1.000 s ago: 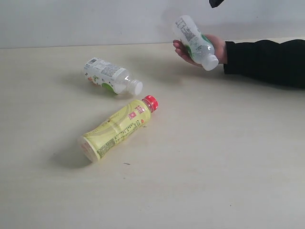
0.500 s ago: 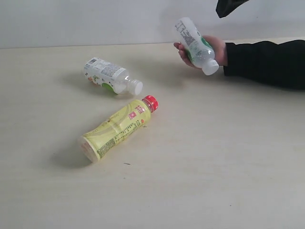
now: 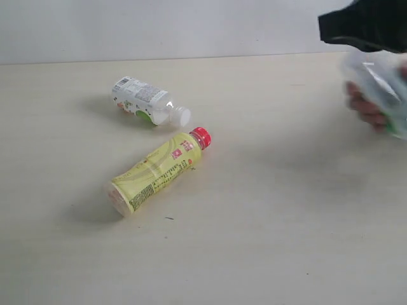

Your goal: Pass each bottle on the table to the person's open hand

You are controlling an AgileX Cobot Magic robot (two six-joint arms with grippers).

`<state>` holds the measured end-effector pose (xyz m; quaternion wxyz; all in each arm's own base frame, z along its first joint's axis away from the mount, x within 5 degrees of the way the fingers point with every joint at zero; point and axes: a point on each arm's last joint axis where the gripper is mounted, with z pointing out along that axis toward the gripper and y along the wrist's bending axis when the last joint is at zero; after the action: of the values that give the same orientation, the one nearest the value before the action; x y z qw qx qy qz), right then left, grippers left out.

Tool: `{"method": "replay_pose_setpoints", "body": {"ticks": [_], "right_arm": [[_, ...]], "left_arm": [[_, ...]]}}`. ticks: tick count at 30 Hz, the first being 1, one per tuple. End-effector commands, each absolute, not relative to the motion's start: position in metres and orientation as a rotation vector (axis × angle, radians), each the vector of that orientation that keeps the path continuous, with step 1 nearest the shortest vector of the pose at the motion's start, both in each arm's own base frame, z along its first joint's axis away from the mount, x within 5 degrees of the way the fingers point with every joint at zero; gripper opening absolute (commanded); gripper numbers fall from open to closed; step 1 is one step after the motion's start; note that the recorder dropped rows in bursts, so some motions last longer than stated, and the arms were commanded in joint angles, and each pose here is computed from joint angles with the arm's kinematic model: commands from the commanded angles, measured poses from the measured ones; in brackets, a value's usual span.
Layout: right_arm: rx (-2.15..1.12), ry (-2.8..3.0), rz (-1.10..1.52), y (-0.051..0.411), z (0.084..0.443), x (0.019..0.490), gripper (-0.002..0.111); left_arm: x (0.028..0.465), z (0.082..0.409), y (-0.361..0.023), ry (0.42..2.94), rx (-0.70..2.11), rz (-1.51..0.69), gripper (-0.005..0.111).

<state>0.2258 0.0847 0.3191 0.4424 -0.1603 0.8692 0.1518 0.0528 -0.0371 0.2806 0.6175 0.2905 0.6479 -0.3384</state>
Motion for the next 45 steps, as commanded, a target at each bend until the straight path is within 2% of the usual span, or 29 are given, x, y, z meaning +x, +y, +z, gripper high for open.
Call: {"method": "replay_pose_setpoints", "body": {"ticks": [1, 13, 17, 45], "right_arm": [[-0.339, 2.065, 0.368, 0.071, 0.310, 0.190, 0.000], [-0.162, 1.843, 0.391, 0.039, 0.259, 0.106, 0.000], [-0.007, 1.802, 0.509, 0.034, 0.248, 0.092, 0.000], [-0.009, 1.769, 0.539, 0.033, 0.251, 0.084, 0.000]], "left_arm": [[0.053, 0.280, -0.036, 1.487, 0.666, -0.782, 0.002], [0.053, 0.280, -0.036, 1.487, 0.666, -0.782, 0.002], [0.053, 0.280, -0.036, 1.487, 0.666, -0.782, 0.002], [0.053, 0.283, -0.036, 1.444, 0.676, -0.753, 0.002]]}}
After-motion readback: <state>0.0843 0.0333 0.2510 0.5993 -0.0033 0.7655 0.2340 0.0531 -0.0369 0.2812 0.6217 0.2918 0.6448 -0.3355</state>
